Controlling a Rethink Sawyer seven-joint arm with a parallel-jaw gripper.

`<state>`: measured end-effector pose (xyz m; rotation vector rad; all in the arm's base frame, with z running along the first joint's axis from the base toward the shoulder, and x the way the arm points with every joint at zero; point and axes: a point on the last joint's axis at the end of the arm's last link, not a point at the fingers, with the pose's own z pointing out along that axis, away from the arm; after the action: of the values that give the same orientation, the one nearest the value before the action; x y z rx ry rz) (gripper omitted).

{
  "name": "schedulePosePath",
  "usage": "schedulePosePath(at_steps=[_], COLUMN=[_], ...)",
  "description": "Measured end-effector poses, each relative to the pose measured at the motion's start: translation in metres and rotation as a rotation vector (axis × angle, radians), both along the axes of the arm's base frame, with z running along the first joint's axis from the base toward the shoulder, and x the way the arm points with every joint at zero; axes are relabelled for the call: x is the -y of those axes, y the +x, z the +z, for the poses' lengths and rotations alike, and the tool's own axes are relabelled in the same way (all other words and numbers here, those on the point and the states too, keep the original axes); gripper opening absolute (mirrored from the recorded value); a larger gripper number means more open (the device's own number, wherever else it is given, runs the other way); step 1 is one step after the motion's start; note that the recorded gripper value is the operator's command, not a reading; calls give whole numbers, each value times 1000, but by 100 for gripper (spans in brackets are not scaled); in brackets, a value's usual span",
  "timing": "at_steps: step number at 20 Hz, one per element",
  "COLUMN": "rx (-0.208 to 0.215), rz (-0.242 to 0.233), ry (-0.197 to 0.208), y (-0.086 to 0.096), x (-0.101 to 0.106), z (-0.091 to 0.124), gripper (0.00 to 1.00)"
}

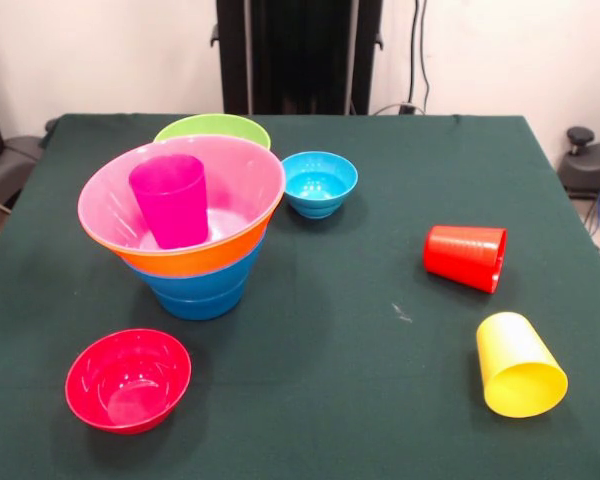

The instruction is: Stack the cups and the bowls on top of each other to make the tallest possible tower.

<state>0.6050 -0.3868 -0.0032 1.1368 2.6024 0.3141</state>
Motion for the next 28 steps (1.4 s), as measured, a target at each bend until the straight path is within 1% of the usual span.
schedulePosePath(at_steps=[1,2,7,8,15,16,19,25,27,28], rx=[4,16,28,31,32,30,27,26,34,48], rz=[0,-2,-3,1,3,4,6,21,22,23], ry=[0,5,20,27,58,68,74,66,60,52], y=[1,7,17,22,32,34,36,42,44,48], x=[-1,-6,-16,-23,-40,-46,-52,-72,-76,-84], z=[0,2,5,7,14,17,20,24,25,26], gripper=[100,100,100,100,100,100,100,100,100,100])
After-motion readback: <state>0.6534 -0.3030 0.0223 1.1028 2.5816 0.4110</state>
